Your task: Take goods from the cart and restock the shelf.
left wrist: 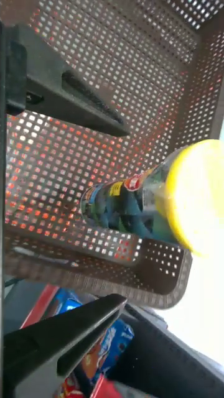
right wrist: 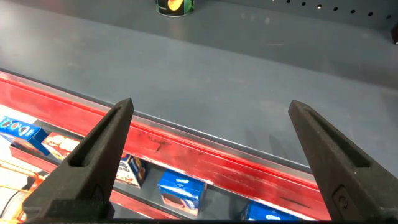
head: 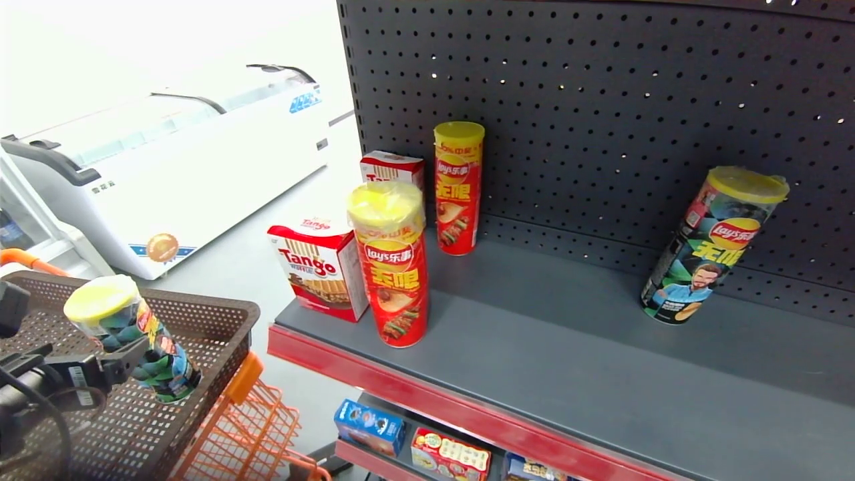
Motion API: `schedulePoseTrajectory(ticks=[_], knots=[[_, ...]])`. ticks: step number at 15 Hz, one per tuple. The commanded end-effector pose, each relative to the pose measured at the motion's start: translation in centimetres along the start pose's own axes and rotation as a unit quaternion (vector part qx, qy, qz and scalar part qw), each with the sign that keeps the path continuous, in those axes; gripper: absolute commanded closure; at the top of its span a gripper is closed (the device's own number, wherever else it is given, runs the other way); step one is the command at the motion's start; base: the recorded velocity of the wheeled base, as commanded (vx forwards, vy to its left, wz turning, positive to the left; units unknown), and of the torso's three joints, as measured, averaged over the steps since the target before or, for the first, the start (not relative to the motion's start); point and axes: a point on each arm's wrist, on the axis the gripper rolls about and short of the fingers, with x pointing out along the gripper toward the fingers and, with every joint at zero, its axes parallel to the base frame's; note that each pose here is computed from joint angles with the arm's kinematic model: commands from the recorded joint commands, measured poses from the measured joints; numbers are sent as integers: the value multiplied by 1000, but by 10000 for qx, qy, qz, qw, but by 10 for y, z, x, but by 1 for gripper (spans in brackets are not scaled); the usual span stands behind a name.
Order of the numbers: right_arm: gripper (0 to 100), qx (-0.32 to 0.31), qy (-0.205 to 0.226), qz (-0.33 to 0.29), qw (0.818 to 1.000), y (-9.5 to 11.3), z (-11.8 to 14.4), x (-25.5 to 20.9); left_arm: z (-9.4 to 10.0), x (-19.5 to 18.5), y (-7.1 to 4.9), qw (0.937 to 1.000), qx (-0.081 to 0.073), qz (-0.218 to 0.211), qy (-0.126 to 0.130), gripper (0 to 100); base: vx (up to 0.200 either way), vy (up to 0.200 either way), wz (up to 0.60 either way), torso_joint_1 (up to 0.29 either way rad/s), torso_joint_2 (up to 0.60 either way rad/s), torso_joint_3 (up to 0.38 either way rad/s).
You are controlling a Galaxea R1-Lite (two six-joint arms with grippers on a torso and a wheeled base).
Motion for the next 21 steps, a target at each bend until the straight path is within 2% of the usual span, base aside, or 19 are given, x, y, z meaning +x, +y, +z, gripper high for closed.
schedulePoseTrajectory(ticks=[1,4,5,7,15,16,21], knots=[[0,-1,5,-2,10000,0,0,0,-22,32,5,9986,-93,73,525,0,0,0,0,0,0,0],[0,-1,5,-2,10000,0,0,0,-30,58,6,9983,-211,64,539,0,0,0,0,0,0,0],[0,-1,5,-2,10000,0,0,0,-32,65,7,9984,-202,65,516,0,0,0,0,0,0,0],[0,-1,5,-2,10000,0,0,0,-31,79,8,9994,-184,76,272,0,0,0,0,0,0,0],[0,-1,5,-2,10000,0,0,0,-30,107,11,9996,-179,96,181,0,0,0,0,0,0,0],[0,-1,5,-2,10000,0,0,0,-28,108,11,9997,-183,91,127,100,0,0,0,0,0,0],[0,-1,5,-2,10000,0,0,0,-24,111,10,9999,-113,88,36,100,0,0,0,0,0,0]])
